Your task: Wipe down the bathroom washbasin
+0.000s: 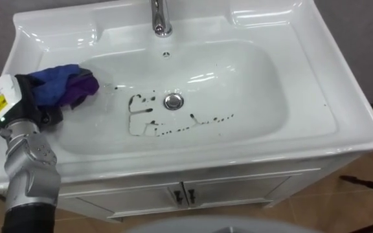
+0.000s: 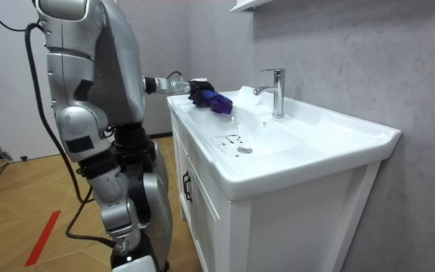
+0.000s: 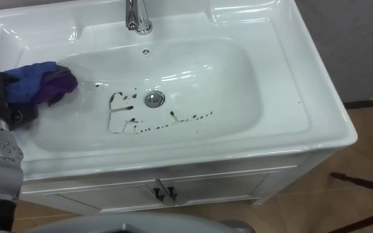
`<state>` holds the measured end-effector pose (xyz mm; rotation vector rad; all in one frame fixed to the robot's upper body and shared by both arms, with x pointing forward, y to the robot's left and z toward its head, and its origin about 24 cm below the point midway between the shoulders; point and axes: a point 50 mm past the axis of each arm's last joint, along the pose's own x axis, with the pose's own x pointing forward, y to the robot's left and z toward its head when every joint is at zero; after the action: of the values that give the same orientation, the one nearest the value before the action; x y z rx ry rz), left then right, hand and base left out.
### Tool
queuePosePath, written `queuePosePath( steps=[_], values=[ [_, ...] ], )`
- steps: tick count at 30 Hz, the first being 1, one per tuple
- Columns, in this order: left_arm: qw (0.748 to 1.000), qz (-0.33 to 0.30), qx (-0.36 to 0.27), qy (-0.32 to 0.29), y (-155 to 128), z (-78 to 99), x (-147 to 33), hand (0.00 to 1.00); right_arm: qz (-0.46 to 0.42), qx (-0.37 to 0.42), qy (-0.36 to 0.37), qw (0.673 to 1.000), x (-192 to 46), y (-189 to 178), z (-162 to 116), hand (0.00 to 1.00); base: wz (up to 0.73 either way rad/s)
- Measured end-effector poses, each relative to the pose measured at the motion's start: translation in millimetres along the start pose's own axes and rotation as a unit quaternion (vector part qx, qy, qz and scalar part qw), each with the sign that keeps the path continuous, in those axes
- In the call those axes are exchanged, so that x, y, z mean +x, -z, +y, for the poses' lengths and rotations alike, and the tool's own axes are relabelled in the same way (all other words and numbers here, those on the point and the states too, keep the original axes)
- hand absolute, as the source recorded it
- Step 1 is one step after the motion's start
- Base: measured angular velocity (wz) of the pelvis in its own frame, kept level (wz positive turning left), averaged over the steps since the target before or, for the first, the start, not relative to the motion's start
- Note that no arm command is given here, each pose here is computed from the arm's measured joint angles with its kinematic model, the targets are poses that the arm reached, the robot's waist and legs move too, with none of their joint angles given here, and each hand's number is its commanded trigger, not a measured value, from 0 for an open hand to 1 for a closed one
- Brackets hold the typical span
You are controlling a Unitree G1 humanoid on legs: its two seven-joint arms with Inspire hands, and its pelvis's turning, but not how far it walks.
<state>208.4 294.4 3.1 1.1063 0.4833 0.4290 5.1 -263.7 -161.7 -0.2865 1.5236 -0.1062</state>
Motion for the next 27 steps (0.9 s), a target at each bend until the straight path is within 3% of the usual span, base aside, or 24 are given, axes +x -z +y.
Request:
queuePosePath(
  steps=[11, 19, 27],
  values=[
    [0.992, -0.102, -0.008, 0.07, -43, -32.7, -17.0, 1.0, -0.015, -0.022, -0.012, 1.0, 1, -4, 4, 0.0, -0.02],
    [0.987, -0.151, -0.02, 0.055, -61, -23.7, -20.0, 1.0, -0.016, -0.032, -0.019, 0.999, 1, -4, 7, 0.0, -0.07],
    [0.98, -0.18, -0.013, 0.083, -69, -29.2, -23.9, 1.0, -0.033, -0.058, -0.021, 0.998, 1, -12, 8, 0.0, -0.02]
  ],
)
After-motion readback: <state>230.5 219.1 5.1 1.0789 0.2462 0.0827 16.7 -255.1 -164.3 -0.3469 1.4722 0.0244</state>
